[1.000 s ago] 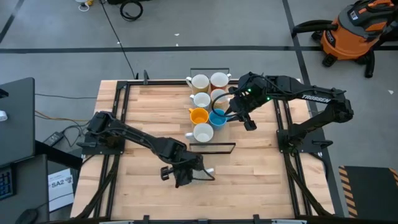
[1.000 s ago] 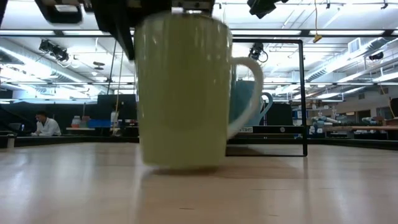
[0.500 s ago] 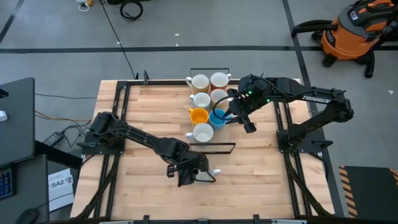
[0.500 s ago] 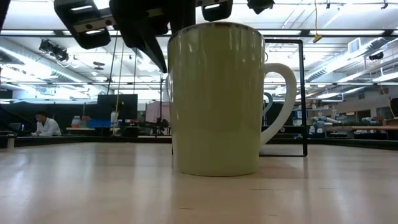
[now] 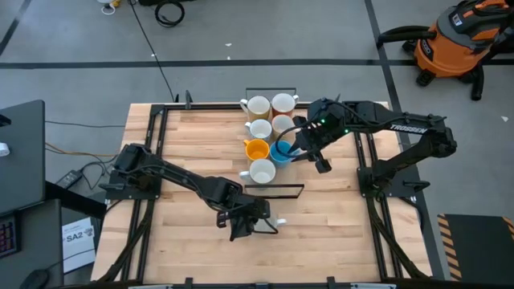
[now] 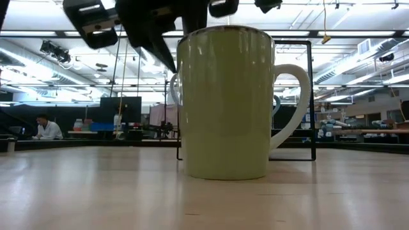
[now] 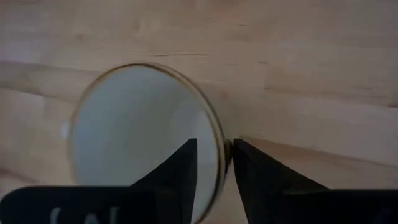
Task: Place coffee mugs
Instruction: Put the green mug on the shelf
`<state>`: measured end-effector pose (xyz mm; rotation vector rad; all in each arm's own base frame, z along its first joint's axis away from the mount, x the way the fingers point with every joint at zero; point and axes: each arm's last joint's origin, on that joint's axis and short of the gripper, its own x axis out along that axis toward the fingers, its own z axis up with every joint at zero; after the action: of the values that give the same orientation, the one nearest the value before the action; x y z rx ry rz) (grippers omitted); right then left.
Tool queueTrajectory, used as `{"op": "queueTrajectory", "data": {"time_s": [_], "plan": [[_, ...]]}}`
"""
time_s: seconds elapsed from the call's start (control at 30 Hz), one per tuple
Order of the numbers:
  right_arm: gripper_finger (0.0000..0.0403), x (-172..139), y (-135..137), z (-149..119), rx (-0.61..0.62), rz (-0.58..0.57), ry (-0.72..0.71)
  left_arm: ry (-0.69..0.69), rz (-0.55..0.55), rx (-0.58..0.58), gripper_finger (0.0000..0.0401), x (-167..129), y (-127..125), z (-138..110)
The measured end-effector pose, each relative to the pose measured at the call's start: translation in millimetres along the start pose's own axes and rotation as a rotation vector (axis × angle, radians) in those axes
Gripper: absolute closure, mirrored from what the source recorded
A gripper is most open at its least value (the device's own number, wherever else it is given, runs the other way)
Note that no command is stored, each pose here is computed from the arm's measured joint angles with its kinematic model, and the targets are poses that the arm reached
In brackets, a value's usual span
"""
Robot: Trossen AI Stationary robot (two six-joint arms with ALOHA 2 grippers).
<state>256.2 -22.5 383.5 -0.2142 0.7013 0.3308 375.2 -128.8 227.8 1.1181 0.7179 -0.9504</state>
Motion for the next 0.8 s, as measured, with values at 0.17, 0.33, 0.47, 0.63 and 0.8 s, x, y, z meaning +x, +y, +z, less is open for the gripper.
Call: {"op": "queueTrajectory", "data": {"time_s": [0.17,0.33,0.47,0.63,0.8], "plan": [[0.0266,1.7,5.5,2.2,-0.016,0.018,-0.003,0.012,0.025,-0.036,0.0292,-11.7,0.4,1.8],[0.0266,3.9,12.9,5.9,-0.040,0.039,-0.014,0.046,0.025,-0.129,0.0291,-25.2,-3.6,3.1],[0.0266,6.1,20.5,10.2,-0.063,0.059,-0.033,0.087,0.105,-0.274,0.0291,-46.6,-3.2,4.6],[0.0266,13.6,29.4,24.3,-0.023,0.060,-0.120,0.157,0.264,-0.541,0.0291,-91.8,-6.2,0.3],[0.0266,29.2,41.9,35.3,-0.016,-0.013,-0.134,0.229,0.403,-0.814,0.0291,-140.8,-21.3,-8.3]]}}
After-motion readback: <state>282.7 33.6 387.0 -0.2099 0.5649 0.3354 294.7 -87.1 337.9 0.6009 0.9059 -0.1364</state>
